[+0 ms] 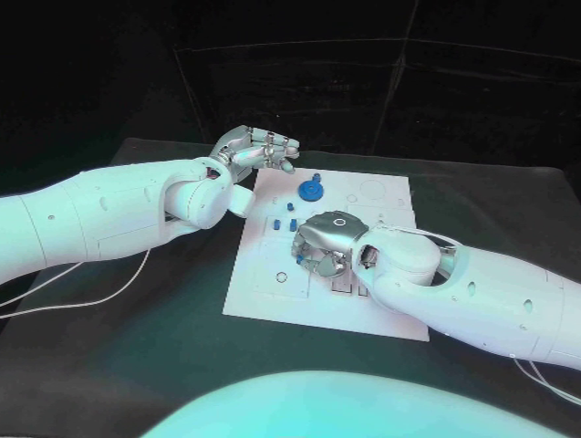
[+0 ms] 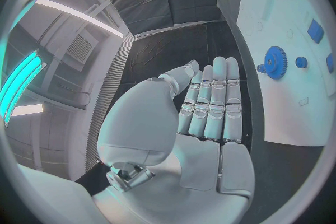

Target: Assemble the parts on the task board

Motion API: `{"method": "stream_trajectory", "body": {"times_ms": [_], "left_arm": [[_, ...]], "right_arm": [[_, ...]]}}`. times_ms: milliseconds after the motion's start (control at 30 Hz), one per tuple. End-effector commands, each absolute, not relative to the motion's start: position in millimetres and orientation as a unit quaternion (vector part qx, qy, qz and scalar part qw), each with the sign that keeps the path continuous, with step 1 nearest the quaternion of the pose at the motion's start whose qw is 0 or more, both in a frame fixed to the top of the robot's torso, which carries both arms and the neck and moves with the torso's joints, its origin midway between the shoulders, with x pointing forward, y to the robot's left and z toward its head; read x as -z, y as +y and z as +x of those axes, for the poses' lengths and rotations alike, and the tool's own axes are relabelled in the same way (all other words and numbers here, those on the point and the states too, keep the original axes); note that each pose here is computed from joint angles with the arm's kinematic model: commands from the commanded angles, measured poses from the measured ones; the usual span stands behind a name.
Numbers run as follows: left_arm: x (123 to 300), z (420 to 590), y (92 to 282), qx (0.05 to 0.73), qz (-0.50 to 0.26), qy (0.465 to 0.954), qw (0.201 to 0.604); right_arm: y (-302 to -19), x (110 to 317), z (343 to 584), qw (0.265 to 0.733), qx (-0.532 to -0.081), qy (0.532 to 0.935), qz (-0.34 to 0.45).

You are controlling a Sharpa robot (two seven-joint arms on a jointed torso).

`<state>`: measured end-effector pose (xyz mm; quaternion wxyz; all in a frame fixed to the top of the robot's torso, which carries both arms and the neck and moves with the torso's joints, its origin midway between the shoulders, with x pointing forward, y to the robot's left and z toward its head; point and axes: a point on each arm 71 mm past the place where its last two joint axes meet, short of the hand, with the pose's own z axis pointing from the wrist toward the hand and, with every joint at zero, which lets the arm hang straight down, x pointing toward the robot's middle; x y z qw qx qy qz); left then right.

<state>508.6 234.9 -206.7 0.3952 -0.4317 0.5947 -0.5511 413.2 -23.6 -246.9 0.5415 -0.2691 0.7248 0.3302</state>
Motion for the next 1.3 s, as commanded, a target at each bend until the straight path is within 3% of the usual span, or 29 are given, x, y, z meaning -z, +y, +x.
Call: {"method": "stream_trajectory", "body": {"times_ms": [33, 500, 800, 1067, 1300], "left_arm": [[205.4, 508.6, 232.9, 0.556, -0.427, 0.597, 0.389], [205.7, 508.8, 233.3, 0.556, -0.427, 0.598, 0.388], [205.8, 508.4, 236.6, 0.554, -0.429, 0.598, 0.389], [205.7, 507.8, 239.1, 0.553, -0.43, 0.598, 0.39], [205.7, 507.3, 240.9, 0.551, -0.431, 0.598, 0.391]], "right_arm": [[-23, 246, 414, 0.542, -0.334, 0.724, -0.265], [-25, 242, 412, 0.546, -0.359, 0.715, -0.249], [-50, 233, 410, 0.575, -0.371, 0.694, -0.222], [-87, 214, 424, 0.601, -0.335, 0.698, -0.197], [-128, 203, 445, 0.601, -0.273, 0.732, -0.169]]}}
